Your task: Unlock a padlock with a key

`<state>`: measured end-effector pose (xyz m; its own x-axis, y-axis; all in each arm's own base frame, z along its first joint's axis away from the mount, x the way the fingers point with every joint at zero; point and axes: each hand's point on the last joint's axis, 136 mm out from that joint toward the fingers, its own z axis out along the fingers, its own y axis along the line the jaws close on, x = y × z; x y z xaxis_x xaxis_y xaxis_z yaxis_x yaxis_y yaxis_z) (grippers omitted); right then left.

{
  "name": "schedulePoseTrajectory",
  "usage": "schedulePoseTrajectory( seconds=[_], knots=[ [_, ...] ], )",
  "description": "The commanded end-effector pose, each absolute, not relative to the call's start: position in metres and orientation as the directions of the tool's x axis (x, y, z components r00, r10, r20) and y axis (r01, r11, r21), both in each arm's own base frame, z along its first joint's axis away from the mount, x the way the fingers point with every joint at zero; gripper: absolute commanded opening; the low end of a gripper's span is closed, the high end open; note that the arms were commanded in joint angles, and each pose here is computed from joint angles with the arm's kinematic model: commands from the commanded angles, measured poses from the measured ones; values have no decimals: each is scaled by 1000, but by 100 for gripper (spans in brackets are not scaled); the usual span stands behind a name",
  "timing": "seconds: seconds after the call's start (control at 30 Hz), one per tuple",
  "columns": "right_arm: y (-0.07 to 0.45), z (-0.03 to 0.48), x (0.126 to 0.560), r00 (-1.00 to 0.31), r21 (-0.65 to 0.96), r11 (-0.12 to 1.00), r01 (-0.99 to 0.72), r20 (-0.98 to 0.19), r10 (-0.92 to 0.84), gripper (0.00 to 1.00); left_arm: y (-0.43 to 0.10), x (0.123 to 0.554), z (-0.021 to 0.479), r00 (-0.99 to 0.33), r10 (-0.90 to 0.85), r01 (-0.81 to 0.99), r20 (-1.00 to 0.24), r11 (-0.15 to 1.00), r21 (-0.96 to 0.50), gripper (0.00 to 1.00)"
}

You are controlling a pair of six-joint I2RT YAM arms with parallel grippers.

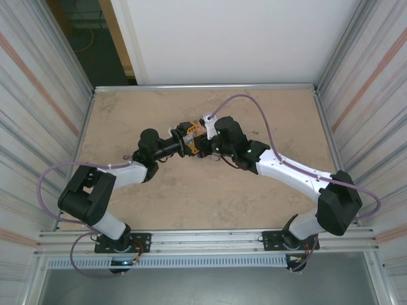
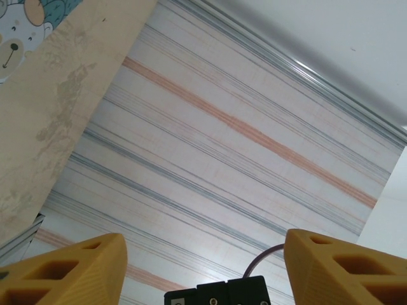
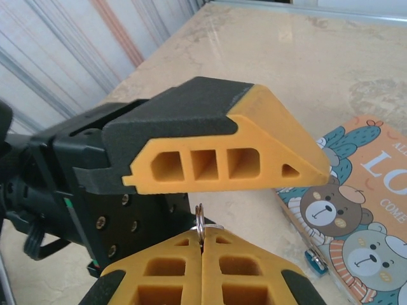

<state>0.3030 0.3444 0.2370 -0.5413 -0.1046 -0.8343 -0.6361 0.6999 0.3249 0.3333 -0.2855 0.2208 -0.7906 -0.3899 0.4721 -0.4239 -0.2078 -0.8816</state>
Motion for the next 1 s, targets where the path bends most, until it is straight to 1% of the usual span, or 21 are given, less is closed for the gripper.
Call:
schedulePoseTrajectory(
  seconds=[0.0,0.2,0.5,0.73,0.97],
  knots=[
    [344,230,304,-552,327,714,-619,-828,-100,0,-287,337,240,-811,-386,-371,439,-240,-897,60],
    [340,229,301,-559,331,719,-611,-824,-95,0,-286,337,236,-809,-392,-373,437,-232,-898,44],
    [334,234,299,-549,335,725,-603,-833,-72,0,-285,336,229,-802,-405,-381,439,-220,-898,28],
    [331,237,298,-544,335,728,-598,-837,-62,0,-285,336,226,-799,-410,-385,439,-213,-898,20],
    [326,242,297,-533,333,733,-593,-845,-48,0,-285,336,224,-797,-414,-388,440,-209,-898,17]
  ],
)
